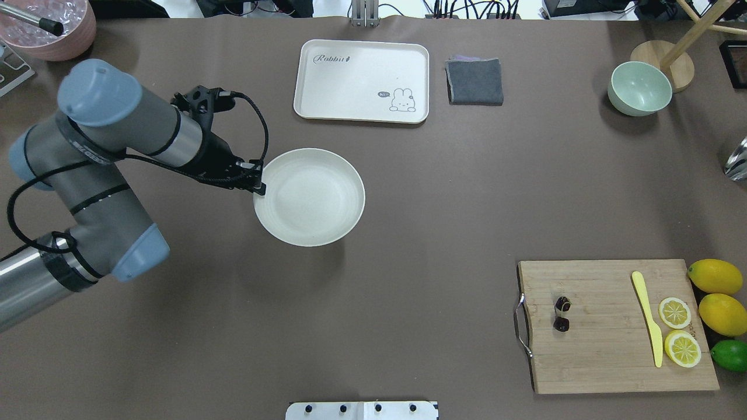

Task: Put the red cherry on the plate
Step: 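Slide the white plate with the left gripper toward the table center, then open the left gripper and withdraw the left arm from the plate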

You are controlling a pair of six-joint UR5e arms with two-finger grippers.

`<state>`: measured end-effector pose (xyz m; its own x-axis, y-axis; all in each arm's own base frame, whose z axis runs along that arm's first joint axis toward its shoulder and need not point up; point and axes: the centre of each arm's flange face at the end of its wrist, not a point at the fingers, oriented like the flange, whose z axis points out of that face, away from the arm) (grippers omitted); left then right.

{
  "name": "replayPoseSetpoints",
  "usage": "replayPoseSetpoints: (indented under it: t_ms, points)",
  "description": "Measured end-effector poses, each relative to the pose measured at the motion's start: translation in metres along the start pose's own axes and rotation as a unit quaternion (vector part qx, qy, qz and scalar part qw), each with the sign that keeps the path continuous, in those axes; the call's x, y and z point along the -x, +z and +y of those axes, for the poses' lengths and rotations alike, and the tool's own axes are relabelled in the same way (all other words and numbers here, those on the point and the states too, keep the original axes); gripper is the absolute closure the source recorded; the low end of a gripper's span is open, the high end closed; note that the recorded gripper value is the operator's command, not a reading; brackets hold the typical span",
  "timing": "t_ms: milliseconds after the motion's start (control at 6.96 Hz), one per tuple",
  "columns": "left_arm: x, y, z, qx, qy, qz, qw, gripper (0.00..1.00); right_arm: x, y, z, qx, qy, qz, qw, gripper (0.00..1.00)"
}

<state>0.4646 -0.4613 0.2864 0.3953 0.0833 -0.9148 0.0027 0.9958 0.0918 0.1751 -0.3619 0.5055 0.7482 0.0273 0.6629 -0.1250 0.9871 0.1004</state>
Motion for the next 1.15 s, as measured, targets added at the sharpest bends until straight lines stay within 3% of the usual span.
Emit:
replayPoseSetpoints:
  t_ms: [287,719,862,1006,1150]
  points:
    - [-0.036,0.037,0.022,0.007,-0.01,0.001,0.9999,1.0,-0.01,-0.006,0.007,-0.007,0.011,0.004,0.9999,0.0]
    - [-0.038,0.058,0.018,0.007,-0.009,0.003,0.9999,1.0,-0.021,-0.015,0.02,-0.018,0.025,0.006,0.9995,0.0]
    - [-0.03,0.068,0.015,0.006,-0.007,0.008,0.9999,0.67,-0.023,-0.016,0.023,-0.019,0.028,0.006,0.9994,0.0]
    - [-0.025,0.073,0.012,0.003,-0.004,0.012,0.9999,0.02,-0.025,-0.016,0.027,-0.019,0.03,0.006,0.9993,0.0]
    - [-0.025,0.073,0.008,0.001,-0.001,0.015,0.9999,0.02,-0.025,-0.016,0.029,-0.02,0.03,0.006,0.9993,0.0]
